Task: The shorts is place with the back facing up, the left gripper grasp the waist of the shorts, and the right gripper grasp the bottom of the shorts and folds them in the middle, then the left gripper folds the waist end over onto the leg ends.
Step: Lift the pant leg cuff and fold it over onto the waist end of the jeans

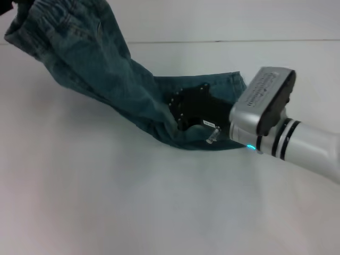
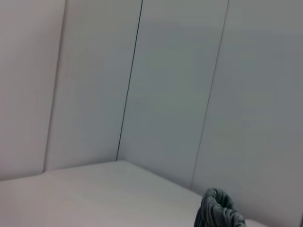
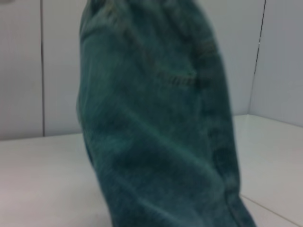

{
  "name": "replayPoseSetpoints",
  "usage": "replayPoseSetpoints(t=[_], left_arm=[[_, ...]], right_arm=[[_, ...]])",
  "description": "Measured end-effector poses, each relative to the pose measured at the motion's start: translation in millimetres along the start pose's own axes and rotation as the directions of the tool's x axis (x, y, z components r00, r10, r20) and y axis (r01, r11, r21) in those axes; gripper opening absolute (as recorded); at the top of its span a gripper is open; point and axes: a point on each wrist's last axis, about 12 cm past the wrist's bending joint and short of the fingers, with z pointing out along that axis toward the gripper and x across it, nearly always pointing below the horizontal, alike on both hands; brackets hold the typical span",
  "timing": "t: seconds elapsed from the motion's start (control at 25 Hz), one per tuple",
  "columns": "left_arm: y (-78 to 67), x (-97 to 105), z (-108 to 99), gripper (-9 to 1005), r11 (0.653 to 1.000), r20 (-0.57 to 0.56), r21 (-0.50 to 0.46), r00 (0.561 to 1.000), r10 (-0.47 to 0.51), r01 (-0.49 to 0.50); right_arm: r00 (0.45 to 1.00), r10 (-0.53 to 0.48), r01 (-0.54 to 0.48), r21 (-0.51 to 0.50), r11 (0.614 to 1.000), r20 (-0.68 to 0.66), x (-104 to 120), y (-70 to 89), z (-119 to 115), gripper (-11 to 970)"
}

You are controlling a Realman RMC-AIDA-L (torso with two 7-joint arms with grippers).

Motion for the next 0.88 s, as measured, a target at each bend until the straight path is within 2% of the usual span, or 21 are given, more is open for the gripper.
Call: replayPoseSetpoints(t=[0.2,0.44,0.88], left_arm=[[-3.0,-7,12,24,0.999,0.009,0.033,1.000,0.000,0.000],[-8.1,-5,25,24,0.998,-0.022,0.067,1.000,0.013,-0.012],[-14.0,0,30,25,0.995,-0.020,0.094,1.000,0.015,-0.013]], right_arm=[[0.998,-0.059,0.059,-0.012,0.998,-0.019,-4,14.2,14,-1],[0.996,-0.081,0.080,-0.063,0.995,-0.024,-10,30.4,26,-2],[0.987,-0.152,0.140,-0.166,0.976,-0.060,-24,53.5,50,-1]])
